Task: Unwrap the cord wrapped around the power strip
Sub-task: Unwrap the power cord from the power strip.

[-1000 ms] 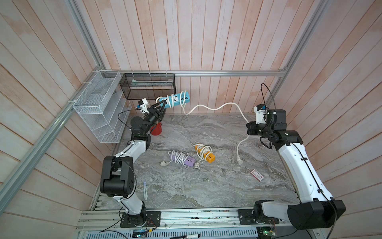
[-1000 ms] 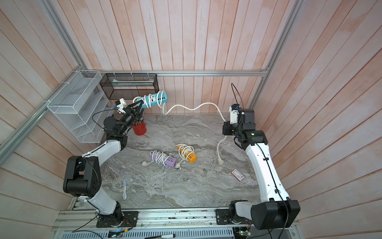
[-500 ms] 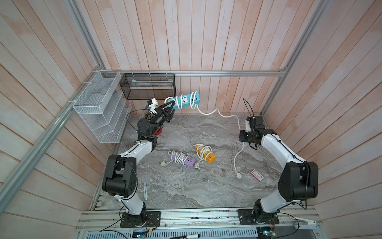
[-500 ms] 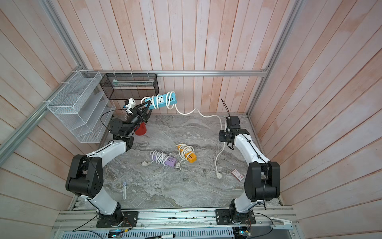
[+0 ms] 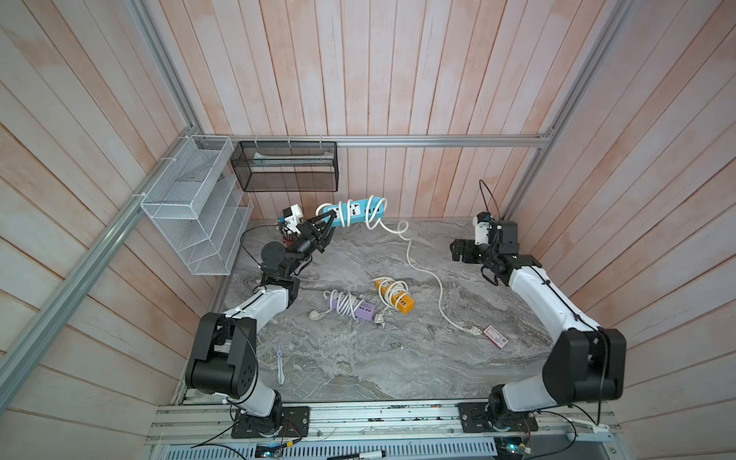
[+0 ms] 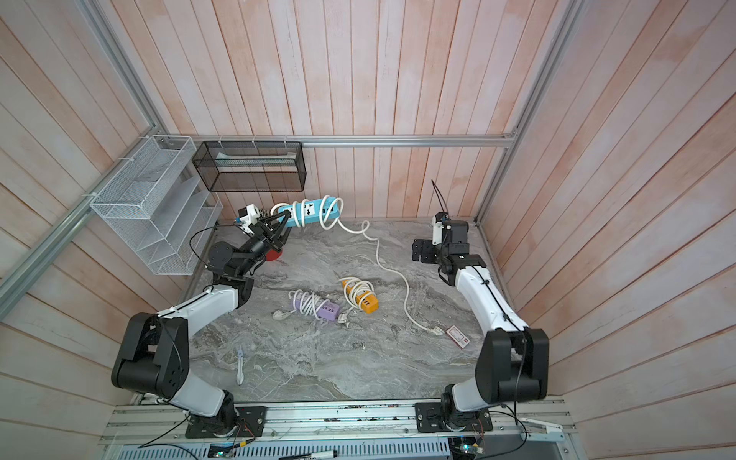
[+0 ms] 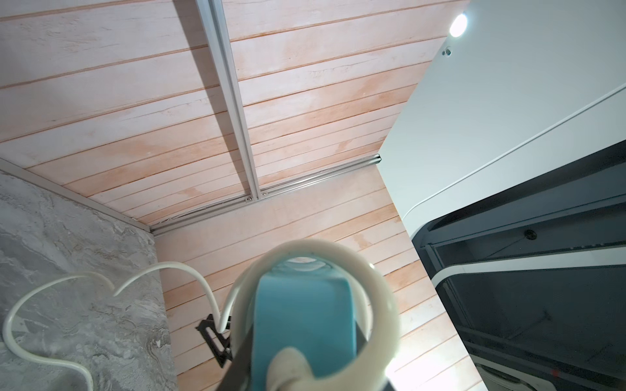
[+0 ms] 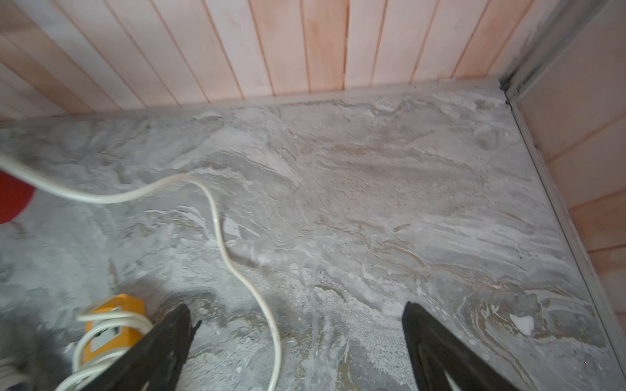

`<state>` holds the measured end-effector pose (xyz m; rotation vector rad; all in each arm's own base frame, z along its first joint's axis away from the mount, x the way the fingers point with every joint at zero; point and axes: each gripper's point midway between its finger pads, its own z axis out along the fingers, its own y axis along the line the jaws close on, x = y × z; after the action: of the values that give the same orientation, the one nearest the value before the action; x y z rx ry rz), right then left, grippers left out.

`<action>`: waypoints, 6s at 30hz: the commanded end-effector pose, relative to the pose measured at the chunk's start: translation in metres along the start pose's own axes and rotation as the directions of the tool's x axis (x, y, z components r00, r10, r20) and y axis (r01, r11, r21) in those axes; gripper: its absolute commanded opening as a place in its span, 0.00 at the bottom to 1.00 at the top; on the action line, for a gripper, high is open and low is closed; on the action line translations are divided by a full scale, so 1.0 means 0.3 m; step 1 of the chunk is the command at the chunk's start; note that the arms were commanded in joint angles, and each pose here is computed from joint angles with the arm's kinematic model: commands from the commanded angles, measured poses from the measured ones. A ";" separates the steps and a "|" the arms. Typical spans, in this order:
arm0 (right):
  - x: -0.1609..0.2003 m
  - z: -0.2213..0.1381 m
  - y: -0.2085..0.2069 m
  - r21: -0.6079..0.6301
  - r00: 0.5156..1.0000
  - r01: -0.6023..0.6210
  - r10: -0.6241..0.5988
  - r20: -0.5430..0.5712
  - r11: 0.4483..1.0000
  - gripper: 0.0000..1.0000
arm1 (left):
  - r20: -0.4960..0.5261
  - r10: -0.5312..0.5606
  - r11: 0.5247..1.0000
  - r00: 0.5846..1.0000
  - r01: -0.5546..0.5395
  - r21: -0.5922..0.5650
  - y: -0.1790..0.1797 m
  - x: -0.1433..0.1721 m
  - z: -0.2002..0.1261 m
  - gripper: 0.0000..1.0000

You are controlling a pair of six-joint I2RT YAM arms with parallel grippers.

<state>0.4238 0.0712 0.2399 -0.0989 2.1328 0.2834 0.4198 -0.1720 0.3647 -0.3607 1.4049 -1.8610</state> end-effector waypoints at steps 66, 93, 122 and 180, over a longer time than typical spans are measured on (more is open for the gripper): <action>-0.432 -0.160 0.378 -0.104 0.787 0.405 -0.288 0.545 0.909 0.00 | -0.044 -0.045 0.998 0.998 0.046 0.032 -0.038 0.085 0.000 0.00; -0.118 0.127 -0.088 0.035 0.994 0.001 -0.005 0.109 0.999 0.00 | 0.039 0.017 0.997 0.999 -0.020 0.080 -0.151 -0.028 -0.065 0.00; 0.412 0.457 -0.423 0.287 0.887 -0.196 0.295 -0.357 0.938 0.00 | 0.090 0.036 0.992 0.995 -0.047 0.118 -0.227 -0.081 -0.121 0.00; -0.232 0.010 0.936 -0.312 0.613 0.558 -0.129 0.779 0.769 0.60 | -0.117 -0.099 0.983 0.988 0.115 0.143 -0.302 0.163 0.030 0.00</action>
<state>0.4140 0.3374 0.3124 -0.7099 1.2264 0.5437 0.3734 -0.2082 0.4067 -0.3416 1.4423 -2.0585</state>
